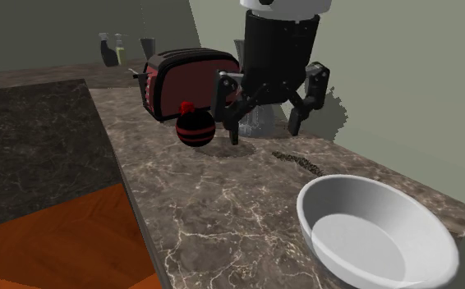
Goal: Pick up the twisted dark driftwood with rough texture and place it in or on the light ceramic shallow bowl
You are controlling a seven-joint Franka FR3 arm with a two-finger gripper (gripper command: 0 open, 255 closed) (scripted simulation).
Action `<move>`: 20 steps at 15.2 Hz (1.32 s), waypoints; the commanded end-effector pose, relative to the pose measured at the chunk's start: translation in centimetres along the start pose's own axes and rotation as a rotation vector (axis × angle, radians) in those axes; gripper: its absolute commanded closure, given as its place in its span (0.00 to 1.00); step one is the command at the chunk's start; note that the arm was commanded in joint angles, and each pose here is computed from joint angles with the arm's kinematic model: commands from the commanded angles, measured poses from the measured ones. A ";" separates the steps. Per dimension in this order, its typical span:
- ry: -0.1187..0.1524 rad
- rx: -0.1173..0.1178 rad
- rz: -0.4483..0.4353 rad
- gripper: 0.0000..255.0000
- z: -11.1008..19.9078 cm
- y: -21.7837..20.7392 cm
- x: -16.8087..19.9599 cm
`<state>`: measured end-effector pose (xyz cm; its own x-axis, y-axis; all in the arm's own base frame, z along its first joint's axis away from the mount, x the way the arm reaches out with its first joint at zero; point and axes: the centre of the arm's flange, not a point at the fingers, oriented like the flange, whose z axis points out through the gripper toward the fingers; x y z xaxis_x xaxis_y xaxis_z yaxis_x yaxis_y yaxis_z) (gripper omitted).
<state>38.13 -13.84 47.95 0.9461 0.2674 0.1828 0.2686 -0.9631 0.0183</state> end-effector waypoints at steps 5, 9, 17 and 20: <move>0.046 -0.006 -0.080 0.00 5.2 5.5 1.7; 0.075 -0.008 -0.133 0.00 8.5 9.1 3.3; 0.134 -0.011 -0.238 0.00 15.1 16.0 7.3; 0.156 -0.013 -0.277 0.00 17.4 18.4 9.1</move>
<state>54.18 -27.85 33.60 0.8083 0.5008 0.3097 0.4974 -0.8622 0.0960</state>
